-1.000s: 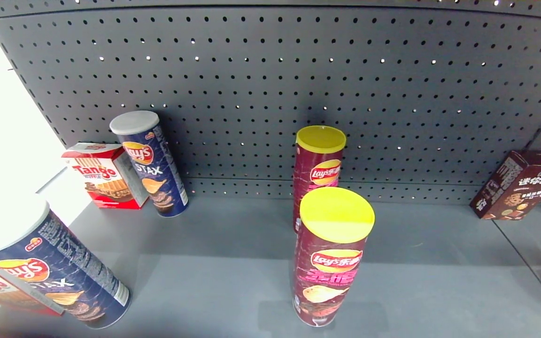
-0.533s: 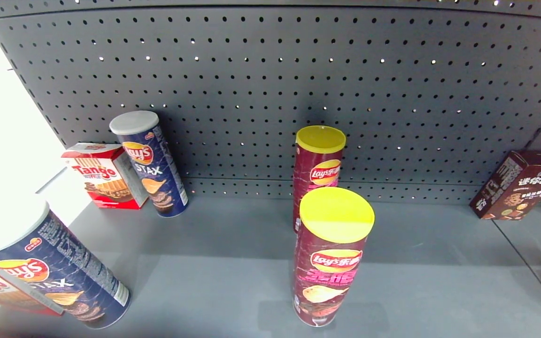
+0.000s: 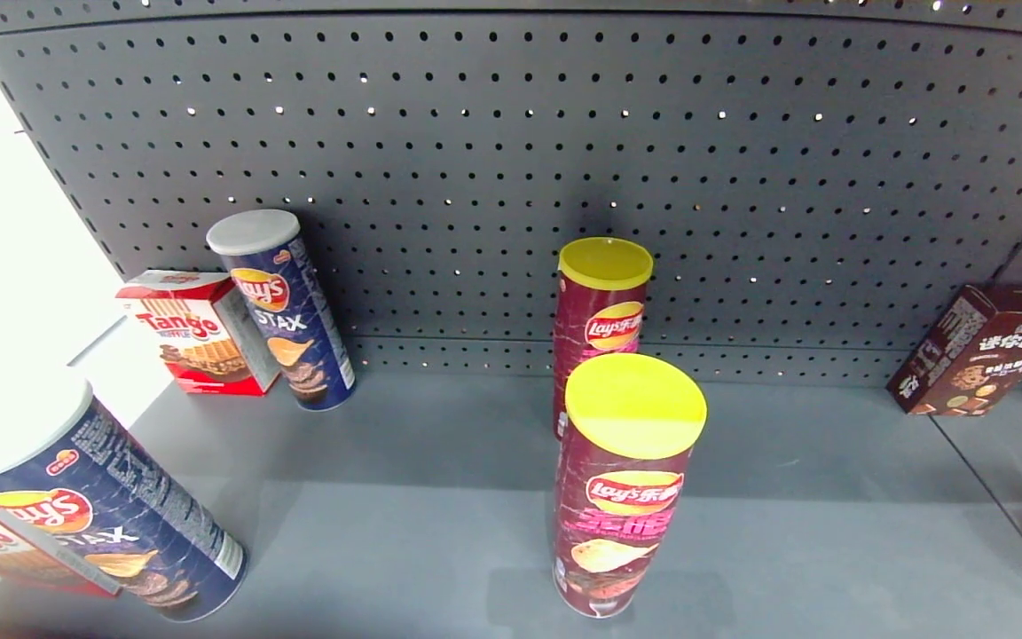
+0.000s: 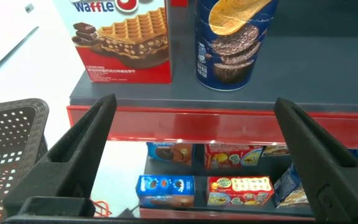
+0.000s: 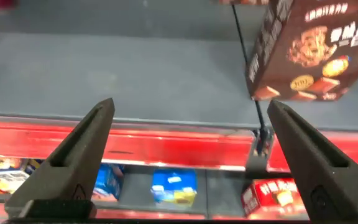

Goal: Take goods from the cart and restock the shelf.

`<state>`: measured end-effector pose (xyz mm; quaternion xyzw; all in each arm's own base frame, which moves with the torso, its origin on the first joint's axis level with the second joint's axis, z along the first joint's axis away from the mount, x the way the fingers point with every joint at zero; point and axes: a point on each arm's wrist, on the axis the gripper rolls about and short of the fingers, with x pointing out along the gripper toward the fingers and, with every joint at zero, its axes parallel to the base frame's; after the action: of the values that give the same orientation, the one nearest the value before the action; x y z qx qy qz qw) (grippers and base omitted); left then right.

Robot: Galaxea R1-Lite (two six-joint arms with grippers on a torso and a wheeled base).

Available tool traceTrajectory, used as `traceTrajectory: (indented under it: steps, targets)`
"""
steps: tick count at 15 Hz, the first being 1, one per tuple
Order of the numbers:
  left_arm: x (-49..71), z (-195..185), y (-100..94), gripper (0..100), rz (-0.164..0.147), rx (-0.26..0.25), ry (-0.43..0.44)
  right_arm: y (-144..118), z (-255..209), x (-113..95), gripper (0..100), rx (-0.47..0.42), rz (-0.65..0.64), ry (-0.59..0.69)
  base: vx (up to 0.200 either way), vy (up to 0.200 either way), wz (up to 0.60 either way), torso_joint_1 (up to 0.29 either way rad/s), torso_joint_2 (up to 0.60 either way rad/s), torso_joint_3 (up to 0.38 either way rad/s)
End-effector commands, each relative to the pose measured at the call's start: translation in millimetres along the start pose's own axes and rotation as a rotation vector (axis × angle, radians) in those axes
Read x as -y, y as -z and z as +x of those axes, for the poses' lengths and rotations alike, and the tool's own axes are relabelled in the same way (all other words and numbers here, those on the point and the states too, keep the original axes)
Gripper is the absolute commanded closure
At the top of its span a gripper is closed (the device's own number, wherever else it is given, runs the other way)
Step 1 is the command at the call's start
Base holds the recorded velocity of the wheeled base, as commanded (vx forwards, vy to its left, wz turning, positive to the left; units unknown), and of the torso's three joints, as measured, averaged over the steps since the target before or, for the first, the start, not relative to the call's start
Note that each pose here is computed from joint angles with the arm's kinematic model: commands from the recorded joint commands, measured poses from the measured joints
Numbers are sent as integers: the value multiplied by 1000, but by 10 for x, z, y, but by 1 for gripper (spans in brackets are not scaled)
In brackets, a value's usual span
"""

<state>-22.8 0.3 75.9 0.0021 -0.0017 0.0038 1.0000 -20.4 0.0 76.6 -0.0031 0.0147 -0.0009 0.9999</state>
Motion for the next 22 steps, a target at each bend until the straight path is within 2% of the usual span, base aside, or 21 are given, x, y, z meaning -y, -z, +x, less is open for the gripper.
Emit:
traceTrajectory:
  steps: [1,3,22]
  targets:
    - [0,0,-1,0,3,1,2,8,-22,1,0,31,0,-3,0,0,0,0,0,0]
    - [1,0,-1,0,13,1,8,8,-22,1,0,31,0,-3,-100,0,0,1,4,-1]
    - [1,0,-1,0,8,1,8,8,-22,0,0,31,0,-8,0,0,-32,0,0,0]
